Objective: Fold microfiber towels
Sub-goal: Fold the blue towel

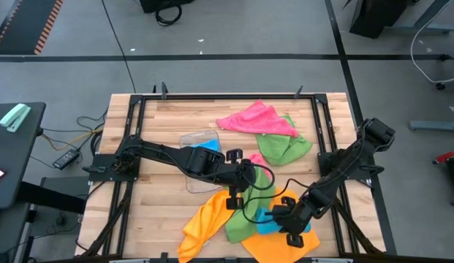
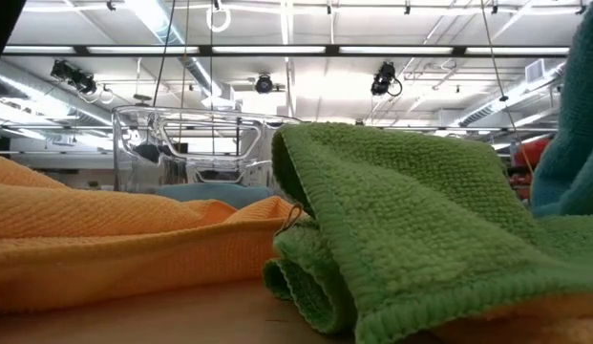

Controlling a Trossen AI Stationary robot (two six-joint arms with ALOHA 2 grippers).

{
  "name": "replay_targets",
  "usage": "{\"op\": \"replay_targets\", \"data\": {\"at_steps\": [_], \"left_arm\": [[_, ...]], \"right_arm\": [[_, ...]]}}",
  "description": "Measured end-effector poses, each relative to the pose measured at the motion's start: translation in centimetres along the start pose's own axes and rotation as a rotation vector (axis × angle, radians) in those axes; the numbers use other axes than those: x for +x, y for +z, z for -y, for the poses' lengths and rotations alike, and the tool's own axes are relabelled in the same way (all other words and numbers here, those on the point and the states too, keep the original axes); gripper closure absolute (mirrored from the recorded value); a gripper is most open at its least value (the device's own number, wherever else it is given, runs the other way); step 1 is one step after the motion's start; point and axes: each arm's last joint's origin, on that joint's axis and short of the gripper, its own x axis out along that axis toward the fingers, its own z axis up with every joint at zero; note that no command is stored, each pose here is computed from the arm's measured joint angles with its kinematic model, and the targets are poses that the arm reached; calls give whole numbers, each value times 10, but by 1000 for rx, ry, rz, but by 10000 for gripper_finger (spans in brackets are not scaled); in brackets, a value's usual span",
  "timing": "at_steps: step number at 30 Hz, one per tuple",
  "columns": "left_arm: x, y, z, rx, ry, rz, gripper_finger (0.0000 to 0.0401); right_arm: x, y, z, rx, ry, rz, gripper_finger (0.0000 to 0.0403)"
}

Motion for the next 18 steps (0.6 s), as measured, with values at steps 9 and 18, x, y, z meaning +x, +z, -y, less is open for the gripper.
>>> {"op": "replay_targets", "data": {"at_steps": [9, 18], "left_arm": [[0, 0, 2, -2, -7, -1, 348], [-2, -1, 7, -18, -16, -1, 350]], "right_arm": [[14, 2, 6, -136, -21, -34, 348], [21, 0, 10, -205, -28, -85, 332]]}}
